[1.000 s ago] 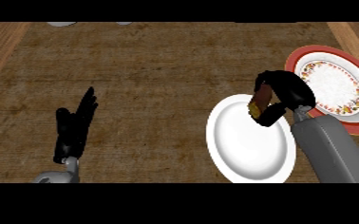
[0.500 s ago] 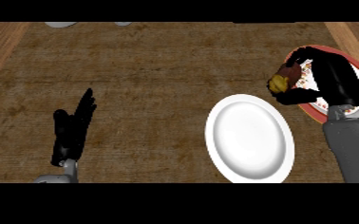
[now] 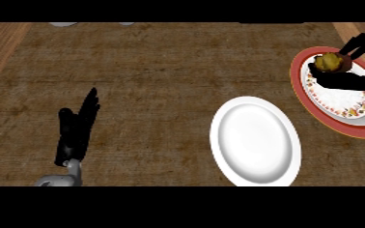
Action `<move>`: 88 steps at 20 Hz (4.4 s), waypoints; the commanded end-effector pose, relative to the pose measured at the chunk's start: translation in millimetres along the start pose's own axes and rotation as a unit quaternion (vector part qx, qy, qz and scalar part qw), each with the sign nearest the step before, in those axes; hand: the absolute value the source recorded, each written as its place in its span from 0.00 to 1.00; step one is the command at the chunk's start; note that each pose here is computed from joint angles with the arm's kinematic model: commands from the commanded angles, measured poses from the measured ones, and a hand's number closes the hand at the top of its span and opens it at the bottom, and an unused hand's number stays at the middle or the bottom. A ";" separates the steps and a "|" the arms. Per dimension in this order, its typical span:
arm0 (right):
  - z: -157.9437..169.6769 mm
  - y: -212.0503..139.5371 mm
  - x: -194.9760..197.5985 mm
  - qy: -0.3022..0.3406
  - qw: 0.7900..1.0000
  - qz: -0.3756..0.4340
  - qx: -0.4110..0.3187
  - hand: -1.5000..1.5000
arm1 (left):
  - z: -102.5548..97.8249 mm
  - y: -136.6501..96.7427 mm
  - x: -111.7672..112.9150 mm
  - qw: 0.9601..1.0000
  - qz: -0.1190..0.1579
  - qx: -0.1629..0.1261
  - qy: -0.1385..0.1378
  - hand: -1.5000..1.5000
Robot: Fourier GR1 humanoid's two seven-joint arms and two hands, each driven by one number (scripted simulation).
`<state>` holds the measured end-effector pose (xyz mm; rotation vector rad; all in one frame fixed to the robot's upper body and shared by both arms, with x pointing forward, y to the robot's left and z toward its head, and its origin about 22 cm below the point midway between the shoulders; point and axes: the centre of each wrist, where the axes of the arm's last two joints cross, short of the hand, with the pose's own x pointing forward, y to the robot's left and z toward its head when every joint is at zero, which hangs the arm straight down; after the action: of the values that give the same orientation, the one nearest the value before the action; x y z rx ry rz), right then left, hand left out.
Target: Pick the sweet potato from the plate and place it in the plate
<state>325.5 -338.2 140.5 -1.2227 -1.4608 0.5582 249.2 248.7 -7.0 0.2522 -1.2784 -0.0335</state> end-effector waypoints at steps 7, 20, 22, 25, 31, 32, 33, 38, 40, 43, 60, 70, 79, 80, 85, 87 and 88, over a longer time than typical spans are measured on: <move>-35.8 12.4 -76.0 0.060 0.998 0.015 0.007 1.00 | -1.4 3.8 -3.2 1.000 -0.002 -0.005 -0.001 0.50; -46.2 39.6 -117.0 0.125 0.972 0.013 0.201 1.00 | -2.1 -15.4 -1.8 1.000 -0.010 -0.005 -0.014 0.50; -45.4 22.1 -134.8 0.137 0.962 0.042 0.233 1.00 | -11.9 -5.0 -11.3 1.000 0.005 -0.009 -0.005 0.50; -32.8 21.8 -155.8 0.134 0.957 0.018 0.257 0.00 | -1.1 -3.5 13.4 1.000 0.001 -0.018 -0.012 0.50; -39.1 10.5 -154.9 0.026 0.974 -0.104 0.202 0.00 | -3.1 -4.2 6.1 1.000 0.008 -0.014 -0.008 0.50; -35.1 20.0 -154.1 0.019 0.972 -0.133 0.190 0.00 | 1.9 6.0 -6.5 1.000 -0.006 -0.010 -0.009 0.50; -40.4 21.6 -147.1 0.014 0.967 -0.200 0.159 0.00 | -1.3 4.2 1.3 1.000 0.000 -0.006 -0.001 0.50; -26.7 -5.1 -181.0 0.022 0.936 -0.342 0.077 0.00 | -1.6 1.9 -6.2 1.000 -0.003 0.005 -0.008 0.50; -24.0 -8.7 -186.7 0.039 0.921 -0.379 0.083 0.00 | 1.7 -11.4 7.4 1.000 0.004 -0.010 -0.006 0.50; -10.3 -22.8 -207.2 0.036 0.915 -0.390 0.092 0.00 | -11.2 6.9 9.6 1.000 0.004 -0.008 -0.016 0.50; 10.3 10.2 -211.1 0.014 0.920 -0.378 0.099 0.00 | -9.9 -6.6 -2.4 1.000 -0.010 -0.014 -0.004 0.50; 33.4 12.7 -228.6 0.041 0.936 -0.336 0.096 0.00 | -10.4 -4.8 6.9 1.000 0.009 -0.011 -0.005 0.50; 32.0 8.7 -229.9 0.071 0.942 -0.320 0.072 0.00 | 0.7 -18.3 4.9 1.000 0.003 -0.019 -0.010 0.50; 37.2 4.3 -235.7 0.076 0.944 -0.312 0.076 0.00 | -10.0 -1.5 -7.4 1.000 -0.003 -0.014 -0.011 0.50; 36.3 -27.7 -247.7 0.086 0.947 -0.306 0.045 0.00 | 2.5 3.1 3.4 1.000 0.003 -0.023 -0.011 0.50; 50.5 -25.2 -256.5 0.082 0.947 -0.307 0.054 0.00 | -11.4 -14.9 -0.1 1.000 -0.002 -0.008 -0.010 0.50; 65.3 -10.6 -260.7 0.082 0.947 -0.307 0.052 0.00 | -12.8 -8.9 13.6 1.000 0.007 -0.015 -0.013 0.50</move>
<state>244.6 -554.6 32.5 -0.6395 -1.5444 0.1080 257.5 241.8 -5.9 0.2214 -1.3005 -0.0533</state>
